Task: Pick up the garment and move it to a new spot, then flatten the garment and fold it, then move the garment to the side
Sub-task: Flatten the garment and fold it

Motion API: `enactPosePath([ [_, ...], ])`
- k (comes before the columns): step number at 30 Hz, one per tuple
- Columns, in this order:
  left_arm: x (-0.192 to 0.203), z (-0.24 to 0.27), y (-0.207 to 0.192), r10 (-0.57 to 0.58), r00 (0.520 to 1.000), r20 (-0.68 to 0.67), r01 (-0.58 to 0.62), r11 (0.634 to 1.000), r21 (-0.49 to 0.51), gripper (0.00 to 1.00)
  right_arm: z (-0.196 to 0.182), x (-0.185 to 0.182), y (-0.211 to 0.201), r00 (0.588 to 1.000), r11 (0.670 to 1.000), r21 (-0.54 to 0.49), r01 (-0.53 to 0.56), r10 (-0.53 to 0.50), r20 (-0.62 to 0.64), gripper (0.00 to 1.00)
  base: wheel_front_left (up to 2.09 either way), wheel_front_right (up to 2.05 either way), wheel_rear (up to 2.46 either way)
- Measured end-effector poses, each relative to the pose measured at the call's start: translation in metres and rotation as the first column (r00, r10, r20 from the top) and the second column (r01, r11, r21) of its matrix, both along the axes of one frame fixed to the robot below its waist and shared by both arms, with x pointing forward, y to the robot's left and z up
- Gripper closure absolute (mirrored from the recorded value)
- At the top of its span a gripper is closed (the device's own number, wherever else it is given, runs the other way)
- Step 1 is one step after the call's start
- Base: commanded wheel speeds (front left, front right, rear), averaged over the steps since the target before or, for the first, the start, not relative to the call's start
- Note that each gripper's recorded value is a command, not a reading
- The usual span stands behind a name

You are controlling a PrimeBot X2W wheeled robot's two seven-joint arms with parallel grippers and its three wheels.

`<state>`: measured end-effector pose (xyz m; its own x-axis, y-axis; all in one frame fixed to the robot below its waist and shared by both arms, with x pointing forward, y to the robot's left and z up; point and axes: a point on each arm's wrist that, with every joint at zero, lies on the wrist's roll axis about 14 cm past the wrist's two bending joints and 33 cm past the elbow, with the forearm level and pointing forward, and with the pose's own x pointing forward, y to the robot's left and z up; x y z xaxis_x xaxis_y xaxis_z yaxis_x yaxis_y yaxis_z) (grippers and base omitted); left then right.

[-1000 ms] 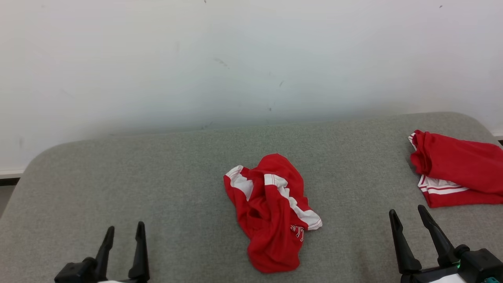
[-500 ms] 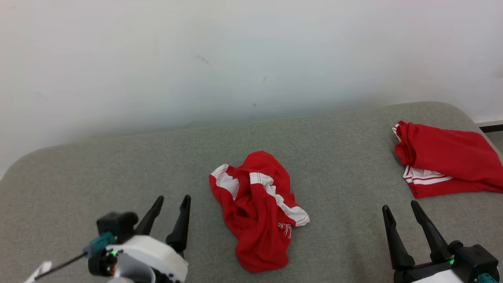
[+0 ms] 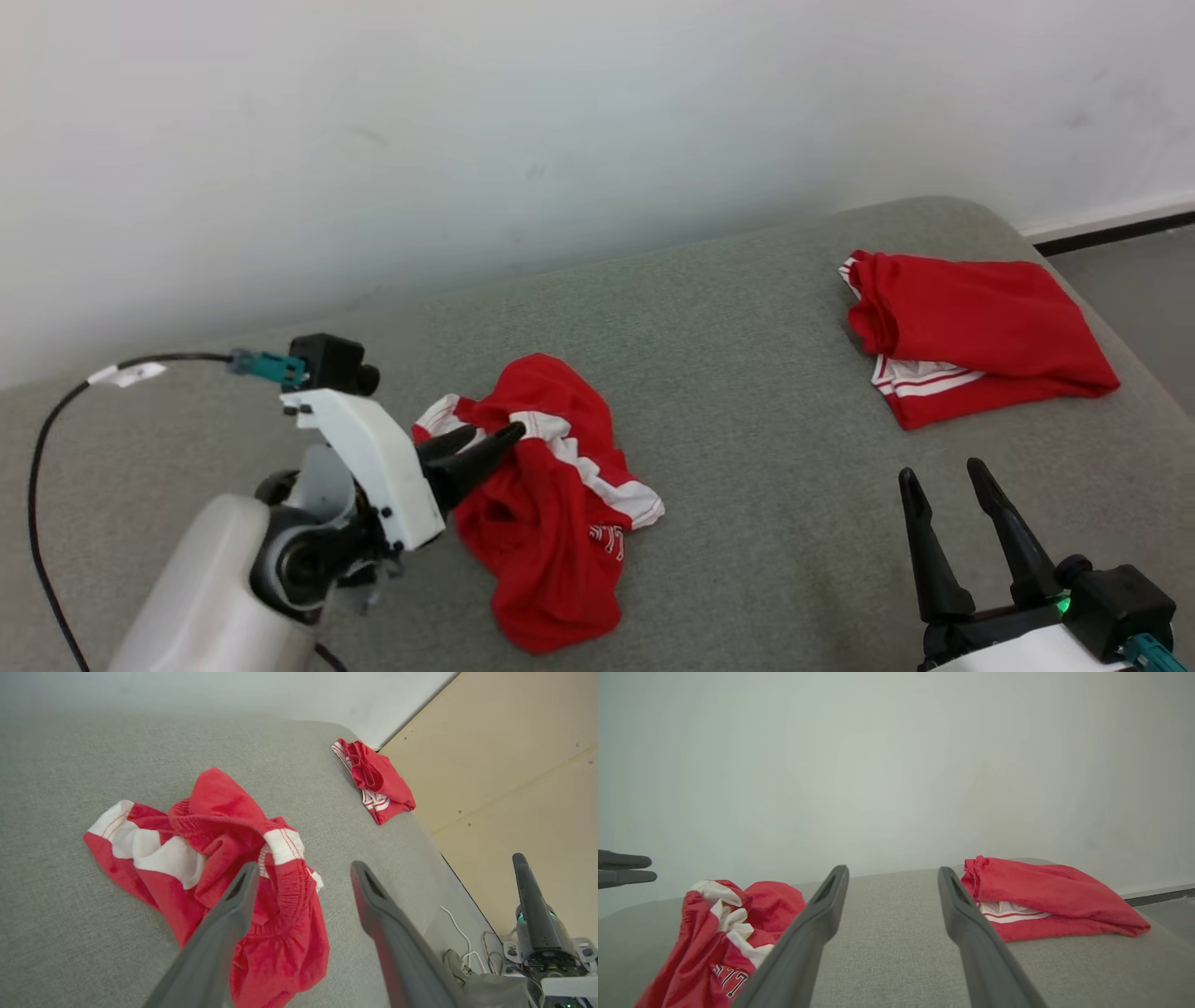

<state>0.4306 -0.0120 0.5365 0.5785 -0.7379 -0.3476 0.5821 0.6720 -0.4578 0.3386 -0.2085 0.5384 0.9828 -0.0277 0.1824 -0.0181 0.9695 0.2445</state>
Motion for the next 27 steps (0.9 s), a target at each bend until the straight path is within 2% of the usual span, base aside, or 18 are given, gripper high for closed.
enactPosePath([
  [3, 0.005, -0.006, -0.005, -0.049, 0.996, -0.074, 0.052, 0.998, 0.037, 0.00, -0.001, -0.006, -0.009, 0.999, 0.999, 0.002, 0.032, -0.032, -0.004, 0.00, 0.00, 0.00, 0.00],
  [7, 0.005, -0.024, -0.015, -0.098, 0.971, -0.217, 0.108, 0.994, 0.032, 0.00, -0.003, -0.011, -0.019, 0.998, 0.998, 0.004, 0.068, -0.068, -0.010, 0.00, 0.00, 0.00, 0.00],
  [14, 0.014, -0.045, -0.025, -0.125, 0.945, -0.303, 0.153, 0.986, 0.070, 0.00, -0.006, -0.014, -0.031, 0.993, 0.994, 0.004, 0.112, -0.112, -0.026, 0.00, 0.00, 0.00, 0.00],
  [18, 0.018, -0.047, -0.033, -0.146, 0.929, -0.340, 0.168, 0.985, 0.036, 0.00, -0.009, -0.014, -0.035, 0.991, 0.992, 0.004, 0.129, -0.129, -0.036, 0.00, 0.00, 0.00, 0.00],
  [19, 0.019, -0.045, -0.035, -0.151, 0.926, -0.345, 0.170, 0.985, 0.023, 0.42, -0.009, -0.014, -0.036, 0.991, 0.991, 0.004, 0.132, -0.132, -0.037, 0.00, 0.00, 0.00, 0.00],
  [20, 0.021, -0.044, -0.036, -0.154, 0.926, -0.345, 0.169, 0.985, 0.014, 0.68, -0.010, -0.014, -0.037, 0.990, 0.991, 0.004, 0.135, -0.135, -0.039, 0.00, 0.00, 0.00, 0.00],
  [21, 0.022, -0.042, -0.036, -0.155, 0.926, -0.343, 0.168, 0.986, 0.009, 1.00, -0.010, -0.014, -0.037, 0.990, 0.991, 0.005, 0.137, -0.137, -0.040, 0.00, 0.00, 0.00, 0.00],
  [27, 0.020, -0.032, -0.034, -0.172, 0.927, -0.335, 0.180, 0.984, -0.005, 1.00, -0.009, -0.008, -0.032, 0.992, 0.993, 0.011, 0.121, -0.121, -0.035, 0.00, 0.00, 0.00, 0.00],
])
